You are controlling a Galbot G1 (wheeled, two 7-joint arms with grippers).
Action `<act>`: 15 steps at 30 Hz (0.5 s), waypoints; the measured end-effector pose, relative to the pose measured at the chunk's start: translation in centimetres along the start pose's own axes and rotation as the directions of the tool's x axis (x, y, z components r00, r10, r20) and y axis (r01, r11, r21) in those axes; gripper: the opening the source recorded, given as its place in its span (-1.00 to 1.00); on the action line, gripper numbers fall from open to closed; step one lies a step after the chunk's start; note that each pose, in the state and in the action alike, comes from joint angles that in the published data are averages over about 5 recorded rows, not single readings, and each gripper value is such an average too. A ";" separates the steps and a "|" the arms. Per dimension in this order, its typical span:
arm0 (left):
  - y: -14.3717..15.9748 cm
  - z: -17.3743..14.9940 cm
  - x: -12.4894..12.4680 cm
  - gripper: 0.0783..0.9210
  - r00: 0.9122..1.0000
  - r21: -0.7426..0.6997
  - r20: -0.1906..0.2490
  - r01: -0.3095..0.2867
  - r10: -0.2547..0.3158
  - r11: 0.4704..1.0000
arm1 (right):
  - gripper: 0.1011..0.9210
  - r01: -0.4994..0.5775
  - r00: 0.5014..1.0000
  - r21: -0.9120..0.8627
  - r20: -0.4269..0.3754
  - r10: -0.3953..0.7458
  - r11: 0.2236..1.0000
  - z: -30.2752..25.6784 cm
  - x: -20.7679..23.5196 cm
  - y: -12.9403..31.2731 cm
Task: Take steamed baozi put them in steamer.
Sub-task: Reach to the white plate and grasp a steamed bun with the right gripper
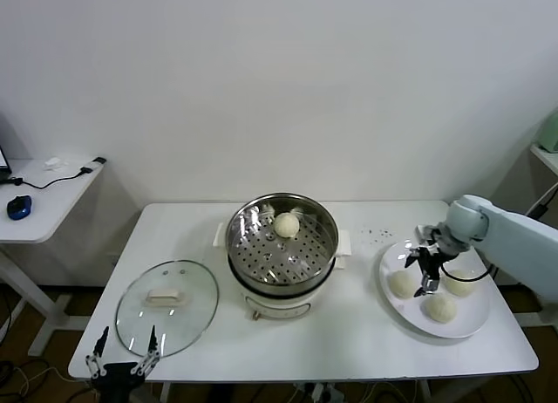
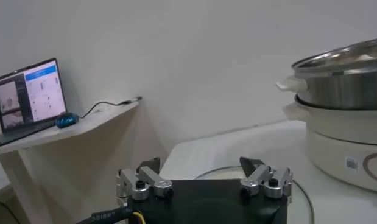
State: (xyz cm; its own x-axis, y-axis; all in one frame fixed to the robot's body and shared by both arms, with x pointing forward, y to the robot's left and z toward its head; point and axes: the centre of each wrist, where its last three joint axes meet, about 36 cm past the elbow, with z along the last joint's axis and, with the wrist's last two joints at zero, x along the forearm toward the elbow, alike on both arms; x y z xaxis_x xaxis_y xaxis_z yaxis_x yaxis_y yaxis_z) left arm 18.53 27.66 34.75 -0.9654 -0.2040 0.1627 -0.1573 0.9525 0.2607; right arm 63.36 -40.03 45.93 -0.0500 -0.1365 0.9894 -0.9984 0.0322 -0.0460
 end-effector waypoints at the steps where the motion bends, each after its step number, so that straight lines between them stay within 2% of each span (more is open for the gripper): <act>1: 0.0 0.0 0.0 0.77 1.000 0.000 0.000 0.000 0.000 1.000 | 0.76 0.001 1.000 -0.001 -0.001 -0.001 1.000 -0.1 -0.3 0.0; 10: -0.1 0.2 0.0 0.77 1.000 -0.002 -0.002 -0.003 0.003 1.000 | 0.73 0.006 1.000 -0.014 -0.009 -0.006 1.000 -0.1 -1.6 -0.5; 15: -0.1 0.3 0.1 0.77 1.000 -0.002 -0.003 -0.003 0.003 1.000 | 0.49 0.009 1.000 -0.021 -0.009 -0.009 1.000 0.0 -1.6 -0.8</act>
State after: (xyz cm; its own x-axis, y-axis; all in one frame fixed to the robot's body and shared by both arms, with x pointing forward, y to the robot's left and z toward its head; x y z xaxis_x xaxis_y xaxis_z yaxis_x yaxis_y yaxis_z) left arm 18.42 27.60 34.49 -0.9653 -0.2018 0.1658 -0.1541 0.9526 0.2623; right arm 64.25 -39.83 44.39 -0.0406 -0.1281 0.9909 -0.9981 0.0520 -0.0342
